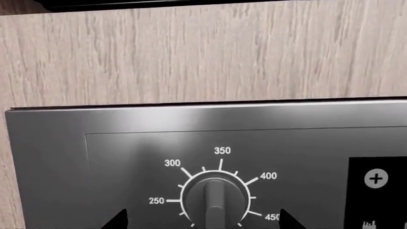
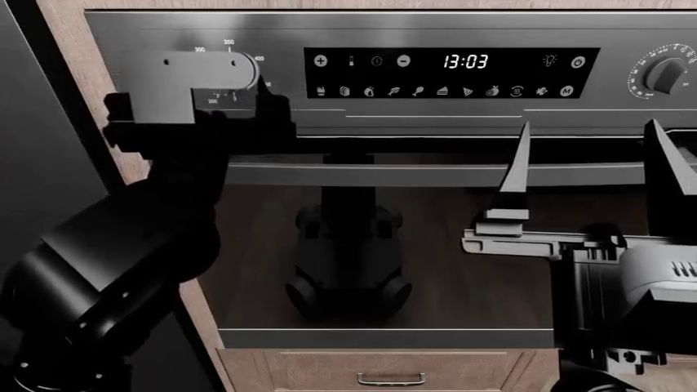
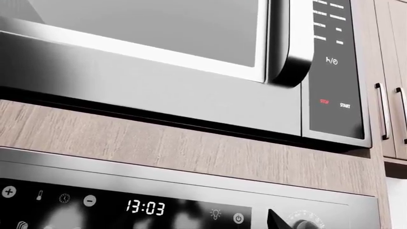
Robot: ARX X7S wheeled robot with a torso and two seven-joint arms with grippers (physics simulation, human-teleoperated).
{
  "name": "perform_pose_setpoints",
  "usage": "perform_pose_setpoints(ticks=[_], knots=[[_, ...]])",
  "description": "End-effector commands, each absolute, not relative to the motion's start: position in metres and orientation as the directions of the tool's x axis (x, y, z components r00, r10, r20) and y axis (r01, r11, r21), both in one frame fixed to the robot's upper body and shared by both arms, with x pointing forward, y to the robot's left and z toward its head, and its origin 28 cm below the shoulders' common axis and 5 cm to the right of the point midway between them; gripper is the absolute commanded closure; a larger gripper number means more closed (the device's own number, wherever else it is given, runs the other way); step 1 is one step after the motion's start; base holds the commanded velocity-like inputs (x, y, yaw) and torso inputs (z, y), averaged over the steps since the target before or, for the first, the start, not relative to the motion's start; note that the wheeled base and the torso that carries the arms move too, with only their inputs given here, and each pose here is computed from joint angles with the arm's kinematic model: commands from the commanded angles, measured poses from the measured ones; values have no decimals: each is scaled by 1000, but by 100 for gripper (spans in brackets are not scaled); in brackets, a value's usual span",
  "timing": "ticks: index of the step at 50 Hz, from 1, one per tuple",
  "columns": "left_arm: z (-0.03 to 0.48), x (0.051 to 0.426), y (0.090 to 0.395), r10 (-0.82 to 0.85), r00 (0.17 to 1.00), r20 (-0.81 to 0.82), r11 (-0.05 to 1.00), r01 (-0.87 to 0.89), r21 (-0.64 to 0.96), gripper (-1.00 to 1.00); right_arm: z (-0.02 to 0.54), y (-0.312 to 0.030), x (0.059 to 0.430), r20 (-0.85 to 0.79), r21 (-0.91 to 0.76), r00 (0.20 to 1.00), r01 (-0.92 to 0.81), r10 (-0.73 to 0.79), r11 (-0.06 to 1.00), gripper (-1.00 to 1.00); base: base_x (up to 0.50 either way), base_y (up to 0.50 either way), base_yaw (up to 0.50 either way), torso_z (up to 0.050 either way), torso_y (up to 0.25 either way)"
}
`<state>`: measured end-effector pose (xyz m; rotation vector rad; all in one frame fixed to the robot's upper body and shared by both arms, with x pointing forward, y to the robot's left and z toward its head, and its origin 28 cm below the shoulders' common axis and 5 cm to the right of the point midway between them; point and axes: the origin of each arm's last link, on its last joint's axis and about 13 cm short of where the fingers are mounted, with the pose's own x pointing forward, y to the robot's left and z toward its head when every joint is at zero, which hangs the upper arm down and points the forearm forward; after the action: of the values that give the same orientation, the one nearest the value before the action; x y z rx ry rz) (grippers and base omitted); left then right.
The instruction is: Preheat the oven by turning the temperature knob.
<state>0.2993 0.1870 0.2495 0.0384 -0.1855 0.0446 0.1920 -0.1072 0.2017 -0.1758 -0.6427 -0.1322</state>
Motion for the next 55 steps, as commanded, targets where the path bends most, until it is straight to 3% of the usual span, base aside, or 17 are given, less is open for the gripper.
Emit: perform_pose_setpoints(ticks=[1,54,55], knots=[[248,298,185,34,983,179,999,-40,33,-100,202,-107,191,606,-123,792,176,-67,977,-100,0,0,0,0,0],[245,305,186,35,986,164,999,-42,34,-100,201,-107,192,605,-125,794,173,-63,977,-100,0,0,0,0,0],[246,305,186,34,986,163,999,-39,31,100,201,-107,192,605,-126,794,173,-63,977,-100,0,0,0,0,0]])
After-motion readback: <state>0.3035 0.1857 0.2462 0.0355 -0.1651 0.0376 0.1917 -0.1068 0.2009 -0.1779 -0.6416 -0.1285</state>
